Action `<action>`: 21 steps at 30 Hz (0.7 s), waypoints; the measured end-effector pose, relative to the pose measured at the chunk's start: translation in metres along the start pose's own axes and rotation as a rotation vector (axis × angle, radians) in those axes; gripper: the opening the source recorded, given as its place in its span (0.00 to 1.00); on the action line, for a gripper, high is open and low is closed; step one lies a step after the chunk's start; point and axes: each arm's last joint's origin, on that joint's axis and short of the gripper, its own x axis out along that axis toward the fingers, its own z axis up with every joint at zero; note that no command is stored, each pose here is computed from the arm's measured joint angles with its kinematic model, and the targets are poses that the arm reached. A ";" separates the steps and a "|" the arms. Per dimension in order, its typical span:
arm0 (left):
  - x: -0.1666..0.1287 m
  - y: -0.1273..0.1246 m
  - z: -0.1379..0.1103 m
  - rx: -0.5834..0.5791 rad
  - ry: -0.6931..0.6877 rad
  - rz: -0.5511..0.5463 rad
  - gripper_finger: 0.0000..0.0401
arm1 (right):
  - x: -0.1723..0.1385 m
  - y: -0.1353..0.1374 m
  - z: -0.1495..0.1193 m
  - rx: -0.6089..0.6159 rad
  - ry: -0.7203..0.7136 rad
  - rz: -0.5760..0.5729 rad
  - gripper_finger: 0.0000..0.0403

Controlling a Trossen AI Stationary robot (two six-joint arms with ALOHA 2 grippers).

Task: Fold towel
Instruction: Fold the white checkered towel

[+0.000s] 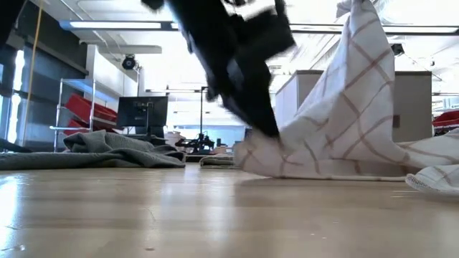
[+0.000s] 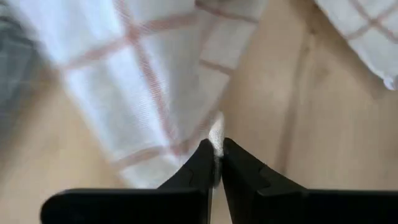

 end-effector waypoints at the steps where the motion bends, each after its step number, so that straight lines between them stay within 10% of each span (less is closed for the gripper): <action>1: -0.010 0.006 0.002 0.010 0.004 0.018 0.03 | 0.000 0.000 0.000 0.000 0.001 0.003 0.00; 21: -0.257 0.135 -0.003 -0.110 -0.387 0.128 0.03 | -0.026 0.005 0.012 0.128 -0.248 0.256 0.00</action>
